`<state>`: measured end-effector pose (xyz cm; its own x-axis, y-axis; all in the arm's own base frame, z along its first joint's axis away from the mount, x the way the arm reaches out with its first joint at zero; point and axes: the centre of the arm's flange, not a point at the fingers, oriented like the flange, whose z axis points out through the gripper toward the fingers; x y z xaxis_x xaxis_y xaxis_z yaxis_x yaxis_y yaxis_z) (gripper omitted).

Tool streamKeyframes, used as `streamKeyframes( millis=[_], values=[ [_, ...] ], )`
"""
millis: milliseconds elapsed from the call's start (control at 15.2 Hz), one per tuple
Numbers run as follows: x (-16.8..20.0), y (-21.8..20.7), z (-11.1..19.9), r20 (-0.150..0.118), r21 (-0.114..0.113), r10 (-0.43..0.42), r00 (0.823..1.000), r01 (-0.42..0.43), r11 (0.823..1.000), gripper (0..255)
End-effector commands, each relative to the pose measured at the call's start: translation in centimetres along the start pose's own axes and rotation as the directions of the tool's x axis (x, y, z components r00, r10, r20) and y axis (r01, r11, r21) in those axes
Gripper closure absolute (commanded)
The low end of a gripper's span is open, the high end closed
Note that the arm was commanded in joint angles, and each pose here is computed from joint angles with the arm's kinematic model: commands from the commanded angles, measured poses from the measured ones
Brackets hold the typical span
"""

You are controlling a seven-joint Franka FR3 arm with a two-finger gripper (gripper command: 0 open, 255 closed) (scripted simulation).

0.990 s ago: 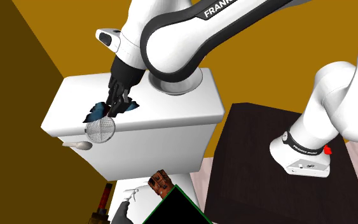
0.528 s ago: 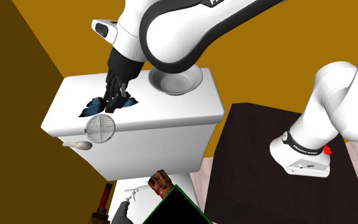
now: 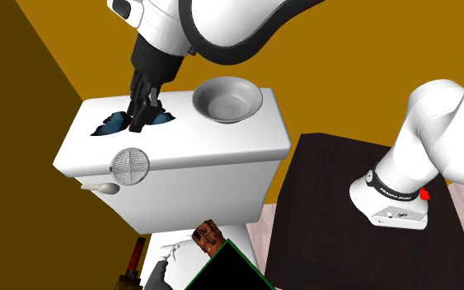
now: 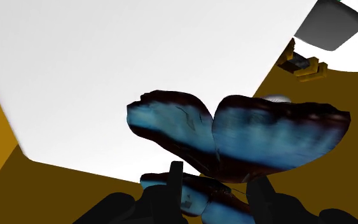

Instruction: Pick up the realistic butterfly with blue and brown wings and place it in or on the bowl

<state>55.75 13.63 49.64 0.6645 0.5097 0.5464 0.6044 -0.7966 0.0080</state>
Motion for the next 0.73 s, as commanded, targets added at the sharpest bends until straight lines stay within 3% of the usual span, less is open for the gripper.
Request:
streamKeyframes(
  millis=[0, 594, 660],
  values=[
    [0.6, 0.0, -0.9, 0.000, 0.000, 0.000, 1.000, 0.000, 1.000, 255],
    [3.1, 0.0, -4.8, 0.000, 0.000, 0.000, 1.000, 0.000, 1.000, 255],
    [2.0, 0.2, -5.5, 0.000, 0.000, 0.000, 1.000, 0.000, 1.000, 255]
  ],
)
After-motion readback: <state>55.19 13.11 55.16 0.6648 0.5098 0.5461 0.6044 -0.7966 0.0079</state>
